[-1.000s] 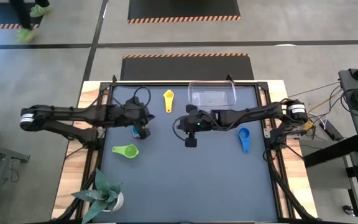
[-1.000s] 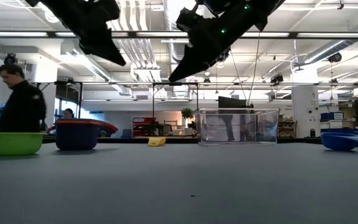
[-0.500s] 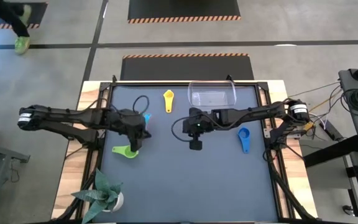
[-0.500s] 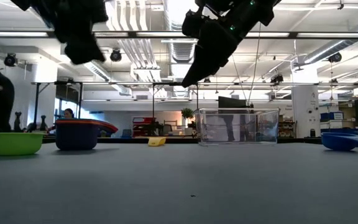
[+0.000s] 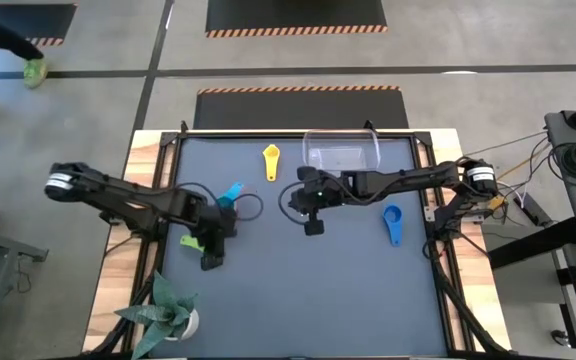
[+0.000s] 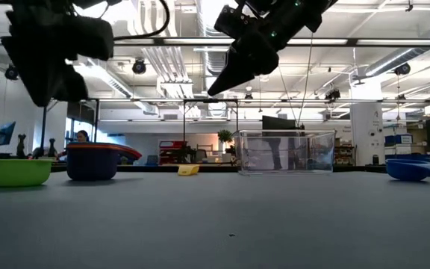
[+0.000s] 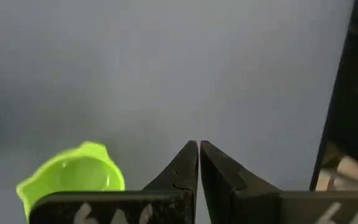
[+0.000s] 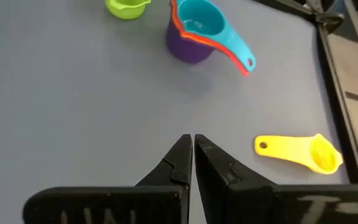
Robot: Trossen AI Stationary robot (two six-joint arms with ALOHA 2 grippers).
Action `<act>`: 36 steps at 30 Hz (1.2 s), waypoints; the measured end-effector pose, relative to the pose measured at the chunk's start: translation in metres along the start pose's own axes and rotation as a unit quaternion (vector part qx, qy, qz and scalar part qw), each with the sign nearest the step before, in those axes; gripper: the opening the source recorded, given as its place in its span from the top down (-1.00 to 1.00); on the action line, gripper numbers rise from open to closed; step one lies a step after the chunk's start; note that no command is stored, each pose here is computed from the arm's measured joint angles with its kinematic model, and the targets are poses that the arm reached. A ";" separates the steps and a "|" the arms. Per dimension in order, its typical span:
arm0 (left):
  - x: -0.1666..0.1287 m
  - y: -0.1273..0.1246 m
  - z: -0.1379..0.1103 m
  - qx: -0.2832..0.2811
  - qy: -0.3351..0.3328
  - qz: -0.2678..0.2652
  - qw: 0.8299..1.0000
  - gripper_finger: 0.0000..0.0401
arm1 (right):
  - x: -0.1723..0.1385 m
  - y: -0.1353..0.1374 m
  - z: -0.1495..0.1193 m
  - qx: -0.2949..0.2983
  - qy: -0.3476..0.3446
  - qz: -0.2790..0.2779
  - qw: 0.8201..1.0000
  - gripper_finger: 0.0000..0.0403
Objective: Nest measuring cups in basket
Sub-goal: Stack the green measuring cup on top of the light blue measuring cup
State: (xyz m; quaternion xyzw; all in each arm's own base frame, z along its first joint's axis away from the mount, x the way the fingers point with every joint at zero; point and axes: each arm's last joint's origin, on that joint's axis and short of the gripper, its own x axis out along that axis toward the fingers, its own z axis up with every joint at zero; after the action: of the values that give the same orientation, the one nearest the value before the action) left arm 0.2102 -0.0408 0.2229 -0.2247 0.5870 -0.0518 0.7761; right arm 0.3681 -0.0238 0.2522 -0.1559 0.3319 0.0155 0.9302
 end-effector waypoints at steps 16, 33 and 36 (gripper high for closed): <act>0.025 0.007 -0.008 0.038 0.136 0.107 0.984 0.63 | 0.000 -0.002 0.000 0.000 -0.002 -0.003 1.000 0.96; 0.044 0.007 -0.008 0.084 0.156 0.151 0.973 0.40 | 0.000 -0.002 -0.001 0.000 0.004 -0.001 1.000 0.96; 0.046 0.007 -0.007 0.085 0.152 0.149 0.973 0.46 | 0.000 -0.002 -0.002 0.001 0.006 0.000 1.000 0.96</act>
State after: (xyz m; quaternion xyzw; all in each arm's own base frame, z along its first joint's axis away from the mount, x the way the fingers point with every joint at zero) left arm 0.2162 -0.0522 0.1778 -0.0576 0.7186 -0.0185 0.6927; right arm 0.3673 -0.0261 0.2513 -0.1547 0.3374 0.0140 0.9285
